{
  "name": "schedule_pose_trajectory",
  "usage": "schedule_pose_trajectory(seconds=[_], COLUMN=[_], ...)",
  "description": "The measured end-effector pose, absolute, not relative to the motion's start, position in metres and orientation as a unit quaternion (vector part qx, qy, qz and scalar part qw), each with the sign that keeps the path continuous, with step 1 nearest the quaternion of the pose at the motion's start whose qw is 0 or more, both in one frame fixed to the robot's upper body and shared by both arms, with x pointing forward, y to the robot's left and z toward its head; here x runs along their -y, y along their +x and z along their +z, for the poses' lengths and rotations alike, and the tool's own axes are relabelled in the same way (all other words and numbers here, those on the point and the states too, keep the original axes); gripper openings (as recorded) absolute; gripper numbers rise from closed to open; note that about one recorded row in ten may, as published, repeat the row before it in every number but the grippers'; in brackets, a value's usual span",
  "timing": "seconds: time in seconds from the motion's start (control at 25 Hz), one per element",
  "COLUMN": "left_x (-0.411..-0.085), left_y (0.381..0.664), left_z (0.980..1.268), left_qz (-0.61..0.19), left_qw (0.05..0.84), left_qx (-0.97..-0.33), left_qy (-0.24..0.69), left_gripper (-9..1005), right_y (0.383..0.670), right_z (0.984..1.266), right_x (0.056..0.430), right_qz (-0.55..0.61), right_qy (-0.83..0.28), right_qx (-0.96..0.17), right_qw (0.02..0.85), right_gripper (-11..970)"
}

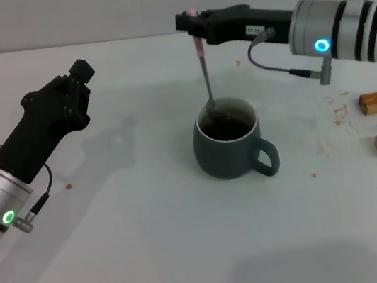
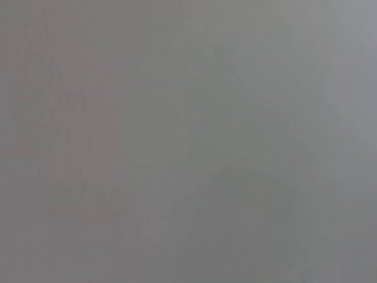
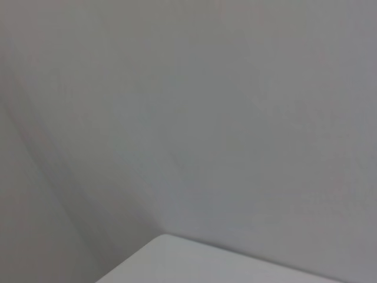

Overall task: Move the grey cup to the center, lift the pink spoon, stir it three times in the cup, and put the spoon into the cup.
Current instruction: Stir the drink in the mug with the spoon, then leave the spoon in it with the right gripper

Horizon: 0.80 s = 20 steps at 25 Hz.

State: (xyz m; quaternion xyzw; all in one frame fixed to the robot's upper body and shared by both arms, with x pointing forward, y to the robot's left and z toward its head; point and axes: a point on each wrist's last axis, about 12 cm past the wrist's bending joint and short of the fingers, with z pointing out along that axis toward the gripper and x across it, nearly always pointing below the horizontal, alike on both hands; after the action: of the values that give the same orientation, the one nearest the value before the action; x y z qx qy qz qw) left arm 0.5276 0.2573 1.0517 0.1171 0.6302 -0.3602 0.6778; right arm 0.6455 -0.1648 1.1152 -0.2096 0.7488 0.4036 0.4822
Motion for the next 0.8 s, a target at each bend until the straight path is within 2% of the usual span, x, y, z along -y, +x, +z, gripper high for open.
schedule_pose_trajectory(seconds=[0.4,0.8], left_x=[-0.254,-0.253], left_y=[0.529,0.529], left_z=[1.052,1.051], left_qz=[-0.363,-0.364], left_qw=[0.675,0.671], left_qx=[-0.631,-0.634], left_qy=[0.124,0.128], left_gripper=[0,0], right_y=[0.634,0.618], right_z=[1.107,1.093], right_x=[0.152,0.162], right_qz=[0.422,0.445], right_qy=[-0.244,-0.224], right_qx=[-0.75,-0.755], right_qw=[0.448,0.427], right_gripper=[86,86])
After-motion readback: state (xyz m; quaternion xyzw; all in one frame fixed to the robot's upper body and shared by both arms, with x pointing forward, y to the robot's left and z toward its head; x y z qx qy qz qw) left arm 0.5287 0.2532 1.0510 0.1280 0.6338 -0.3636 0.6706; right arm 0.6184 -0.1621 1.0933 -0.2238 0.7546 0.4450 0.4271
